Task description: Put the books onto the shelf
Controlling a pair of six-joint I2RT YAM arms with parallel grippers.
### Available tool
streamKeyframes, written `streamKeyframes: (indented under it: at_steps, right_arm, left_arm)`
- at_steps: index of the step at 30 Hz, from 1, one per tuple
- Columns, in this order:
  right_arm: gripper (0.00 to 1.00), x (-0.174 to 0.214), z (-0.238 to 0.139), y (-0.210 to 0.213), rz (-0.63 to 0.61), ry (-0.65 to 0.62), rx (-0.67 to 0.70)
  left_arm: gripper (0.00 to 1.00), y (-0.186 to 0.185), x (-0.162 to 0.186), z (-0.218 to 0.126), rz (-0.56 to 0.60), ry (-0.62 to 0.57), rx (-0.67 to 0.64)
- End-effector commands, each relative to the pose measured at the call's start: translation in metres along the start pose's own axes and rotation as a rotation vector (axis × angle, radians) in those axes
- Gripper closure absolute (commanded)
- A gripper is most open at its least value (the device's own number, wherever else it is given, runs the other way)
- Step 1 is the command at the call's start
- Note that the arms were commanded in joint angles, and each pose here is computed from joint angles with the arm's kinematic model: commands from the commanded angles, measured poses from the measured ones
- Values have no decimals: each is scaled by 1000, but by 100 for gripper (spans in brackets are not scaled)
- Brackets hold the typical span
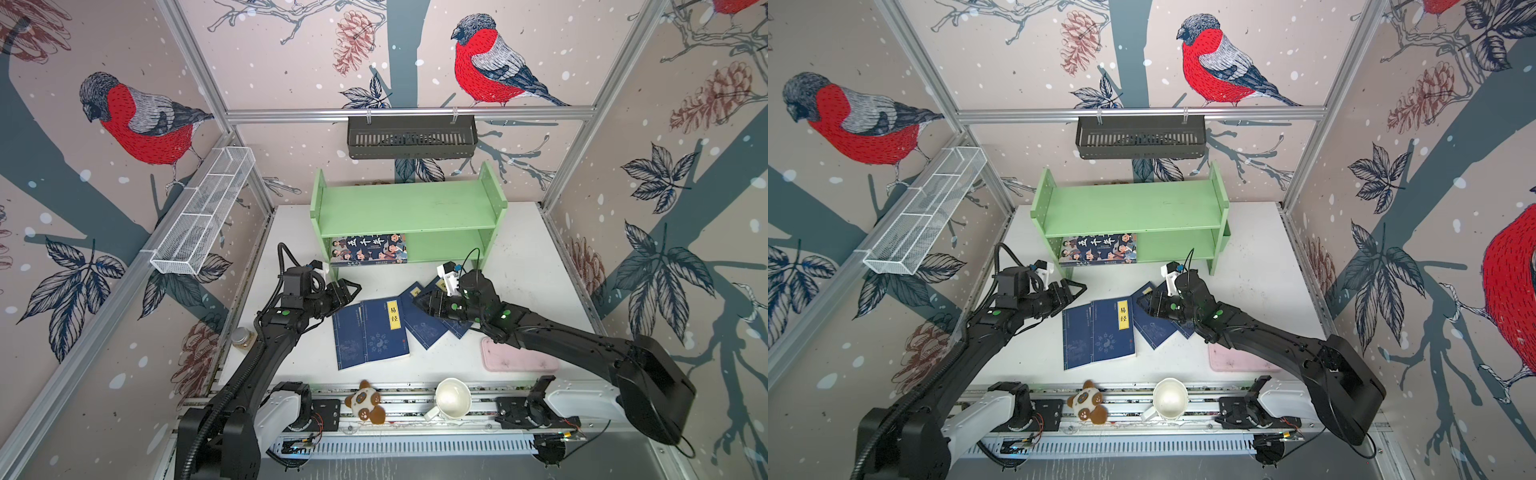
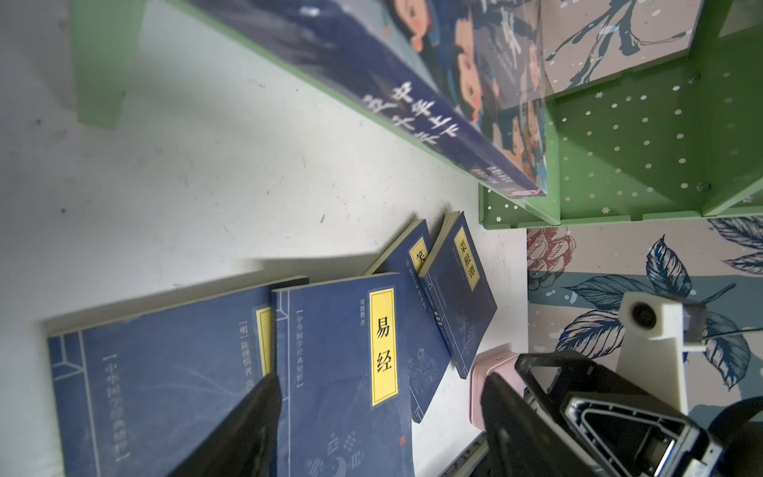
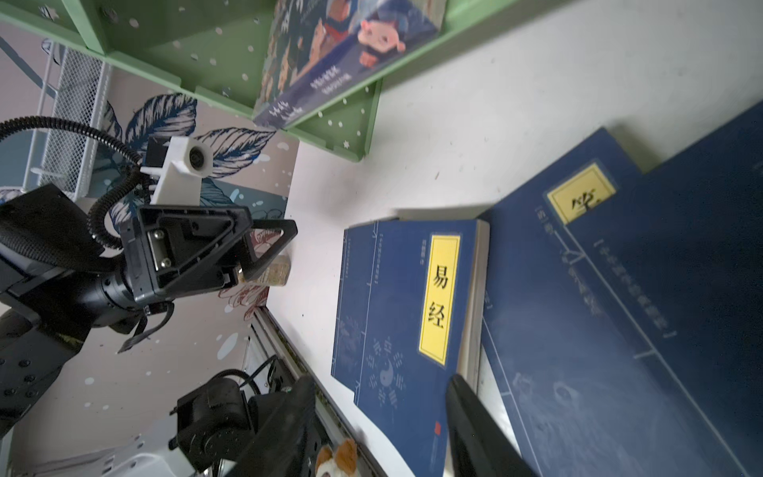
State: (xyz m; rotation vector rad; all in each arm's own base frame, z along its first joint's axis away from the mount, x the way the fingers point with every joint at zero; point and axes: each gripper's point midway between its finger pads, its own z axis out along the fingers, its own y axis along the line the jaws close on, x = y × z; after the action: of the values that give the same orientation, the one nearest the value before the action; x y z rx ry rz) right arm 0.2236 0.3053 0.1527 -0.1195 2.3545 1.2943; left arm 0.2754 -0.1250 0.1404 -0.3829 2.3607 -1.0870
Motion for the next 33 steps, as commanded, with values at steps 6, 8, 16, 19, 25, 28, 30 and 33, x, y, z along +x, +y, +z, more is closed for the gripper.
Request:
streamKeyframes:
  at_steps: [6,8,16,19,25,28,30,33]
  right_arm:
    - [46,34,2,-10,21,114,16]
    - [46,39,3,-9,16,134,17]
    - [46,51,21,-19,19,173,61]
    - [46,56,28,-20,25,188,55]
    - [46,68,39,-18,36,238,25]
    - [47,75,47,-22,40,276,41]
    - [47,79,53,-28,52,295,61]
    - [49,85,63,-34,54,320,76]
  left_arm:
    - [23,32,34,6,-76,12,-28]
    - [23,37,44,8,-64,24,-27]
    - [23,33,64,20,12,98,-11]
    - [23,30,64,23,27,117,-7]
    - [23,31,74,29,43,179,-1]
    - [23,32,78,31,60,198,-13]
    - [23,35,80,33,54,210,-25]
    - [25,38,83,36,58,229,-41]
